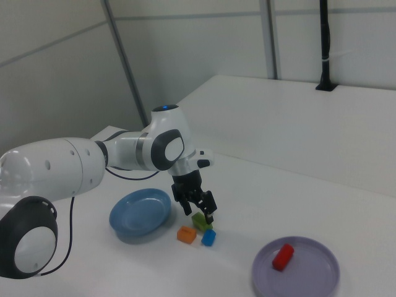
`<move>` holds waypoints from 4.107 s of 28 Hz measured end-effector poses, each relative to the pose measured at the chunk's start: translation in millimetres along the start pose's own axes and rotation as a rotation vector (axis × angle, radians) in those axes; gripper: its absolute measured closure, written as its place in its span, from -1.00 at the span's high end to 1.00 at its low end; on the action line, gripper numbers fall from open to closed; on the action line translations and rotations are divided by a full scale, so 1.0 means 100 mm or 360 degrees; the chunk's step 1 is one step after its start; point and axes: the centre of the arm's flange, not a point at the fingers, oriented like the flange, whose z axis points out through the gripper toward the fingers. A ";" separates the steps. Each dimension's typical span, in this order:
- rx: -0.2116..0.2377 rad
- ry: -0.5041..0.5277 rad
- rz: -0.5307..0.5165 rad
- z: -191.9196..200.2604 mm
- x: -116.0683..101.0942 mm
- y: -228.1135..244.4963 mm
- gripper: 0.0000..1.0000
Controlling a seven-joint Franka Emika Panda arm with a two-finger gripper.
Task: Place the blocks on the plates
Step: 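Grasp the green block and carry it onto the light blue plate, then release the green block and rise toward the orange block, then lower the gripper onto the orange block and close on it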
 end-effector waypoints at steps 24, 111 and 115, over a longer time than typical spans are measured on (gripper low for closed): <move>-0.0054 -0.0002 -0.0030 0.13 0.02 -0.03 0.38; -0.0087 -0.0380 -0.0459 0.01 -0.36 0.08 1.00; -0.0090 -0.0388 -0.0468 0.05 -0.37 0.04 1.00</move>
